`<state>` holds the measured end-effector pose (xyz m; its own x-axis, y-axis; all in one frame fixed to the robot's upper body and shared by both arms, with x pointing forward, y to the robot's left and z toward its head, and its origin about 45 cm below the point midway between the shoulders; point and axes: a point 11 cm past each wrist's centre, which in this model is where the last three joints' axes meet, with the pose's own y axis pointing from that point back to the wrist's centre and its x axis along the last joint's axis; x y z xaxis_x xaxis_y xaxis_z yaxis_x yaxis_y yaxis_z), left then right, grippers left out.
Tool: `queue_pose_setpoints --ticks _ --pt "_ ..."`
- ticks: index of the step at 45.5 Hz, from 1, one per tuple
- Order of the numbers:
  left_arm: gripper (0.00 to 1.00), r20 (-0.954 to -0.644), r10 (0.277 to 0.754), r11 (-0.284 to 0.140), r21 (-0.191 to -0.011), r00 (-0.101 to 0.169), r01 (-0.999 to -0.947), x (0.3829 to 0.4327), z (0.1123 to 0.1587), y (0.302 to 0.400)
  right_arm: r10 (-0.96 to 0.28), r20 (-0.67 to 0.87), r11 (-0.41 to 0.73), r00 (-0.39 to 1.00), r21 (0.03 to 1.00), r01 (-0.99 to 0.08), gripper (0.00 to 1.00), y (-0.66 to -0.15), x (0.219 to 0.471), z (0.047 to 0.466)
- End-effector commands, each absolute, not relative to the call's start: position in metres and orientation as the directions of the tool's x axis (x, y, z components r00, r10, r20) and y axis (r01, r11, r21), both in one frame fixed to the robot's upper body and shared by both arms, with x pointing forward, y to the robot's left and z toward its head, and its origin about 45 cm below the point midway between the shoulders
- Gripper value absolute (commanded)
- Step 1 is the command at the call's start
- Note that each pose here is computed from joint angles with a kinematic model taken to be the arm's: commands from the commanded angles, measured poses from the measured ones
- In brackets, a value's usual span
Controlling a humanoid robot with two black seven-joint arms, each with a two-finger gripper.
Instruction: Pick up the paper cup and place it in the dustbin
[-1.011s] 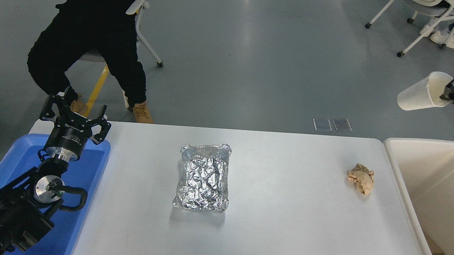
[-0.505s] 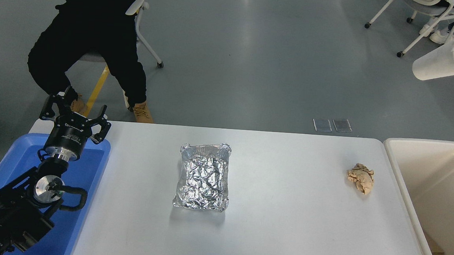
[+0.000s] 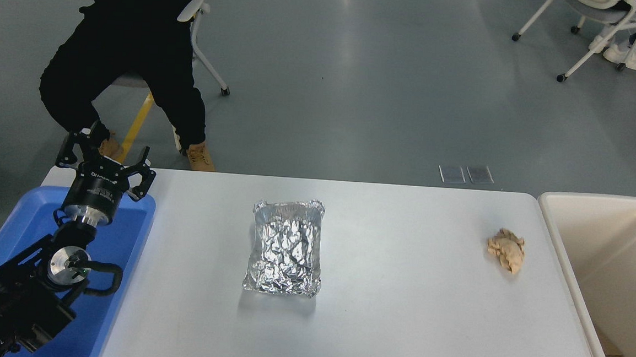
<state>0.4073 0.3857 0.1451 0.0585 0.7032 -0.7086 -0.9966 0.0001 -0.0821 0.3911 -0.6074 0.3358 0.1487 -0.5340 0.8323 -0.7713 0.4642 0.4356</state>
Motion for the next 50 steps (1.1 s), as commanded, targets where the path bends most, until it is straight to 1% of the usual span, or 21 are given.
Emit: queue_pose_setpoints --ticks 1,5,8,9,10,11,12,13,14,19,22,23,24,34,36,38,44,45,47,48,50 --pt "0.99 -0.708 0.703 0.0 -0.082 0.058 -0.9966 0.4074 0.1452 0.3858 -0.508 0.86 0.592 0.05 0.391 -0.705 0.0 -0.635 0.357 0.271" --pt "0.99 -0.708 0.703 0.0 -0.081 0.057 -0.9967 0.4069 0.1445 0.3859 -0.514 0.857 0.62 0.026 0.393 -0.679 0.0 -0.635 0.345 0.245" --pt "0.99 -0.709 0.703 0.001 -0.083 0.06 -0.9965 0.4075 0.1454 0.3854 -0.527 0.85 0.64 0.01 0.405 -0.653 0.0 -0.632 0.334 0.22" --pt "0.99 -0.708 0.703 0.0 -0.081 0.057 -0.9967 0.4069 0.1445 0.3859 -0.531 0.847 0.646 0.004 0.408 -0.645 0.0 -0.631 0.33 0.212" --pt "0.99 -0.709 0.703 0.001 -0.083 0.06 -0.9965 0.4075 0.1454 0.3854 -0.539 0.843 0.652 -0.006 0.412 -0.636 0.0 -0.63 0.326 0.204" --pt "0.99 -0.708 0.703 0.0 -0.081 0.057 -0.9967 0.4069 0.1445 0.3859 -0.546 0.838 0.657 -0.015 0.417 -0.629 0.0 -0.629 0.322 0.197" --pt "0.99 -0.708 0.703 0.0 -0.082 0.058 -0.9966 0.4074 0.1452 0.3858 -0.553 0.833 0.66 -0.022 0.422 -0.621 0.0 -0.627 0.319 0.19" --pt "0.99 -0.708 0.704 0.001 -0.081 0.058 -0.9967 0.4069 0.1445 0.3858 -0.556 0.831 0.664 -0.026 0.425 -0.615 0.0 -0.626 0.315 0.183" --pt "0.99 -0.708 0.703 0.0 -0.082 0.058 -0.9966 0.4074 0.1452 0.3858 -0.558 0.829 0.668 -0.029 0.429 -0.608 0.0 -0.625 0.312 0.177" --pt "0.99 -0.708 0.704 0.001 -0.081 0.058 -0.9967 0.4069 0.1445 0.3858 -0.577 0.816 0.669 -0.022 0.457 -0.587 0.0 -0.61 0.298 0.138" --pt "0.99 -0.708 0.704 0.001 -0.082 0.059 -0.9966 0.4074 0.1451 0.3857 -0.594 0.804 0.666 -0.028 0.473 -0.577 0.0 -0.602 0.291 0.12" --pt "0.99 -0.708 0.704 0.001 -0.081 0.058 -0.9967 0.4069 0.1445 0.3858 -0.6 0.799 0.664 -0.026 0.48 -0.573 0.0 -0.599 0.288 0.115" --pt "0.99 -0.709 0.703 0.001 -0.083 0.06 -0.9965 0.4075 0.1454 0.3854 -0.605 0.796 0.663 -0.026 0.485 -0.57 0.0 -0.597 0.286 0.11" --pt "0.99 -0.708 0.704 0.001 -0.081 0.058 -0.9967 0.4069 0.1445 0.3858 -0.645 0.764 0.647 -0.02 0.532 -0.547 0.0 -0.577 0.27 0.077" --pt "0.99 -0.709 0.703 0.001 -0.083 0.06 -0.9965 0.4075 0.1454 0.3854 -0.647 0.762 0.645 -0.015 0.537 -0.543 0.0 -0.576 0.268 0.073" --pt "0.99 -0.708 0.703 0.0 -0.081 0.057 -0.9967 0.4069 0.1445 0.3859 -0.65 0.76 0.642 -0.011 0.542 -0.542 0.0 -0.574 0.267 0.071" --pt "0.99 -0.708 0.704 0.001 -0.082 0.059 -0.9966 0.4074 0.1451 0.3857 -0.656 0.754 0.641 -0.023 0.542 -0.543 0.0 -0.572 0.268 0.07" --pt "0.99 -0.708 0.703 0.0 -0.082 0.058 -0.9966 0.4074 0.1452 0.3858 -0.657 0.754 0.641 -0.024 0.542 -0.543 0.07 -0.572 0.268 0.07" --pt "0.99 -0.708 0.703 0.0 -0.082 0.058 -0.9966 0.4074 0.1452 0.3858 -0.658 0.752 0.641 -0.027 0.541 -0.544 0.34 -0.572 0.268 0.071" --pt "0.99 -0.708 0.703 0.0 -0.082 0.058 -0.9966 0.4074 0.1452 0.3858 -0.658 0.752 0.642 -0.03 0.539 -0.545 0.43 -0.572 0.269 0.072" --pt "0.99 -0.708 0.704 0.002 -0.083 0.06 -0.9966 0.4075 0.1454 0.3853 -0.658 0.752 0.642 -0.031 0.539 -0.546 0.56 -0.573 0.27 0.072"
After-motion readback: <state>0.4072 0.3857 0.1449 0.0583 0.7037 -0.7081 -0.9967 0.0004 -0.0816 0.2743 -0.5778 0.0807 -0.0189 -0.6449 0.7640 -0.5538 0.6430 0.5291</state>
